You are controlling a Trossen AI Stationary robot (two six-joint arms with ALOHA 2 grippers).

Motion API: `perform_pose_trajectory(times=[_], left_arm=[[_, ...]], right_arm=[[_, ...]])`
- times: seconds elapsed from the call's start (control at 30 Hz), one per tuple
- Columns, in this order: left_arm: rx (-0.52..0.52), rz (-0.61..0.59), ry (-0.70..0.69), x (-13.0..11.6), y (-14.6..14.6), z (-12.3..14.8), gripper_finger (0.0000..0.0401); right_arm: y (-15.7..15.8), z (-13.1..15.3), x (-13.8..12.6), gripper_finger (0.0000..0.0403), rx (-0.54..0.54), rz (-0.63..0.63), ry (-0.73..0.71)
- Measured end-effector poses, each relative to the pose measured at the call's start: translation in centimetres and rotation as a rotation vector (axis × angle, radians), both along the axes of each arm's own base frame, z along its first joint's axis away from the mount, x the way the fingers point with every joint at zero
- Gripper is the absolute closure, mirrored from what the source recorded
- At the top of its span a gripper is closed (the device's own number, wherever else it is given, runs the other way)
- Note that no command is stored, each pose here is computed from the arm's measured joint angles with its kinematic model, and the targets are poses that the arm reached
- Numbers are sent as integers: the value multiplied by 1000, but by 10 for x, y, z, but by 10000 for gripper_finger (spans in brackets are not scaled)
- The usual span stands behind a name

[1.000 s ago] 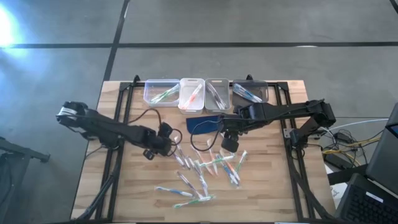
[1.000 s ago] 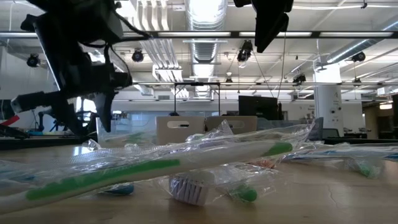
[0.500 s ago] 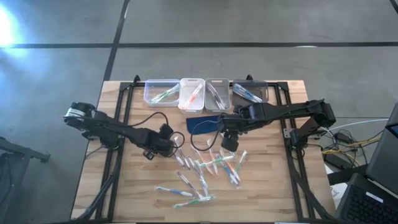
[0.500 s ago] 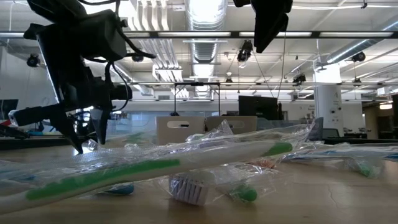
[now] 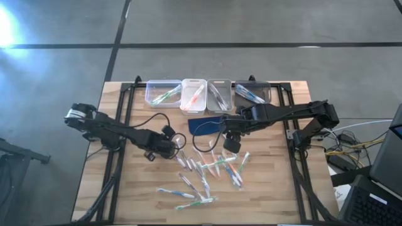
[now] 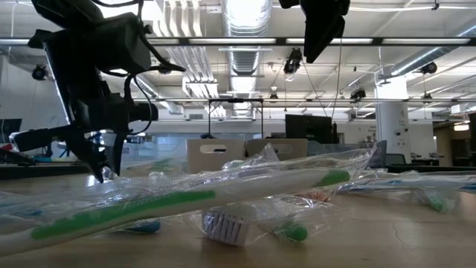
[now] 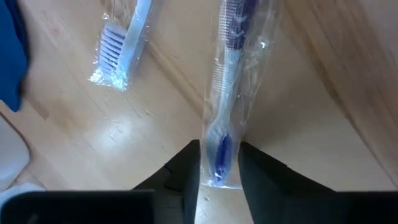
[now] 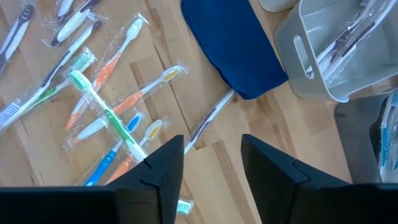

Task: Pick & Place Toothbrushes
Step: Put the violet toothbrush into the gray bin

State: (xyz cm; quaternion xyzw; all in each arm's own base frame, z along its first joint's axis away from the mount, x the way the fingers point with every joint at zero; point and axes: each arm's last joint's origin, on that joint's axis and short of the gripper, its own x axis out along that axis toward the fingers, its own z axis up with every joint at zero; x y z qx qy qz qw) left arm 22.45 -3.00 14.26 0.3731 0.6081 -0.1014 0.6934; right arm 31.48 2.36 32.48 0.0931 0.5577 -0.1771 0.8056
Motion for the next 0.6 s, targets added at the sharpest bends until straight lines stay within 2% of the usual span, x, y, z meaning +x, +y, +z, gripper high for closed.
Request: perform_pose_trajectory(times=[0.3,0.6], left_arm=[[38,-3,-2,0,1,0,344],[42,-3,5,-1,1,1,356]], right_arm=[[0,0,0,264,0,0,2],[0,0,0,268,0,0,4]])
